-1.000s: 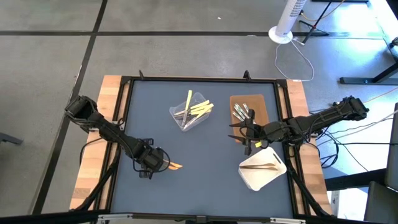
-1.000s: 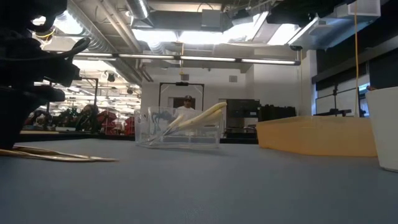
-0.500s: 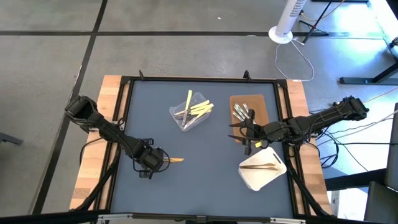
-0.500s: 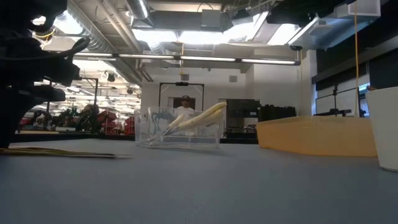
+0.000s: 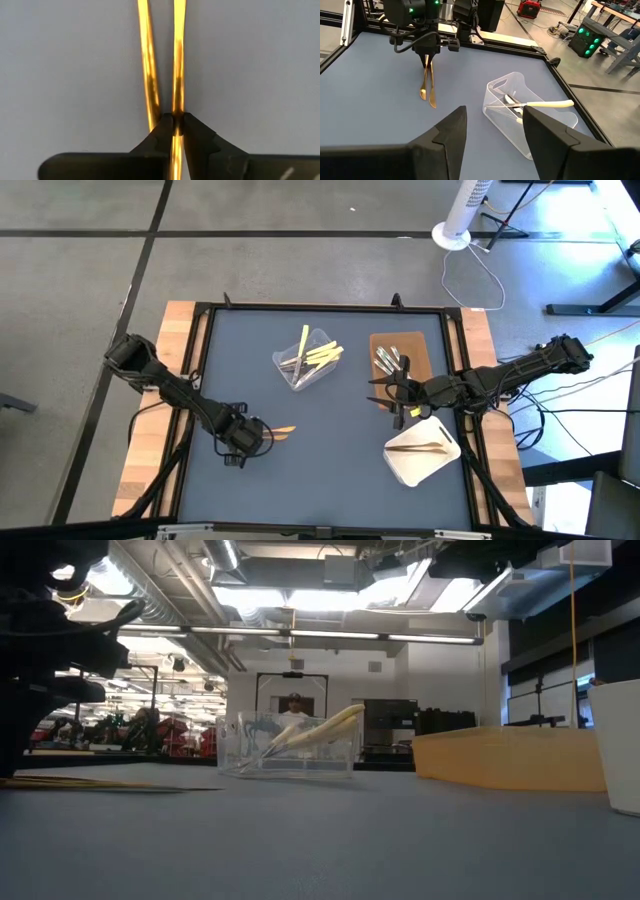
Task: Sort silverware by color (type)
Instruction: Put the gold knife into the white bin
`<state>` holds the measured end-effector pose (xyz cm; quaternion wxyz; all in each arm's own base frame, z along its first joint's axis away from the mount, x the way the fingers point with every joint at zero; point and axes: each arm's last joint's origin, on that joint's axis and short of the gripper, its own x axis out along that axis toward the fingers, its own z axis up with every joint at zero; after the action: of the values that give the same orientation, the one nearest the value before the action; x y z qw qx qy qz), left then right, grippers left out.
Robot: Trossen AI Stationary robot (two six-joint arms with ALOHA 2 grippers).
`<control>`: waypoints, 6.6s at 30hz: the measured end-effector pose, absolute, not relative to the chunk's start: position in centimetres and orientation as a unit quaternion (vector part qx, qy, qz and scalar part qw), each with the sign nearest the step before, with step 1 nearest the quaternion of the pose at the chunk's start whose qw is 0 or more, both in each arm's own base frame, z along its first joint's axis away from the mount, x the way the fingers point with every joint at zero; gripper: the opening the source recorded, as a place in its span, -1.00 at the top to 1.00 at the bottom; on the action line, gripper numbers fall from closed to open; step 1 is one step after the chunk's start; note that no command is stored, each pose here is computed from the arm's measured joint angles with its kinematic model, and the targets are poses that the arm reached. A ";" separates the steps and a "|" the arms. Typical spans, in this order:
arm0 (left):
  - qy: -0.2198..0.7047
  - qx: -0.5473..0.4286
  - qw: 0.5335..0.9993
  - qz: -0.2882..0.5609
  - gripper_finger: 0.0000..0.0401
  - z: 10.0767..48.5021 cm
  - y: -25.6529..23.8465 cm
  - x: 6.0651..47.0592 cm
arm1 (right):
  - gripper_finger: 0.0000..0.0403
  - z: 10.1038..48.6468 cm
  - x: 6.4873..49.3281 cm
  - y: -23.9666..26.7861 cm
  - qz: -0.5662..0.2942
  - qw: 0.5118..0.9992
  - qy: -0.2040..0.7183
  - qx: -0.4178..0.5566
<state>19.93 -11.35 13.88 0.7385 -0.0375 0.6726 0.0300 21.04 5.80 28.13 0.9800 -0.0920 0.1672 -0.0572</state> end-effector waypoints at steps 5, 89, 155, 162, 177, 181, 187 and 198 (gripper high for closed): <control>0.663 -0.048 0.746 0.023 0.91 14.5 -11.7 20.7 | 0.09 28.1 21.0 5.8 -0.057 0.980 0.167 -0.092; 0.306 -0.520 0.797 -0.033 0.89 24.0 -1.9 32.8 | 0.09 26.8 32.9 10.2 0.088 0.881 0.226 -0.406; 0.309 -0.521 0.795 -0.036 0.89 24.0 -1.9 32.8 | 0.97 25.6 33.7 10.3 0.076 0.843 0.274 -0.457; 0.309 -0.521 0.795 -0.036 0.86 24.0 -1.9 32.8 | 0.98 25.6 33.7 10.3 0.075 0.843 0.274 -0.457; 0.303 -0.516 0.801 -0.031 0.42 24.0 -1.9 32.8 | 0.98 25.6 33.7 10.5 0.115 0.851 0.259 -0.442; 0.302 -0.515 0.802 -0.029 0.36 24.0 -1.9 32.8 | 0.99 25.4 33.5 10.6 0.130 0.858 0.269 -0.418; 0.299 -0.514 0.804 -0.020 0.35 24.0 -1.8 32.8 | 0.99 25.0 32.7 10.5 0.130 0.861 0.313 -0.380; 0.302 -0.480 0.824 -0.010 0.35 23.8 -1.7 32.7 | 1.00 26.8 29.4 12.2 0.148 0.872 0.340 -0.319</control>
<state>32.70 -1.71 23.77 0.8236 -0.4801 0.3019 -0.0101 29.42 12.20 26.84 0.8723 -0.3188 0.3401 0.1479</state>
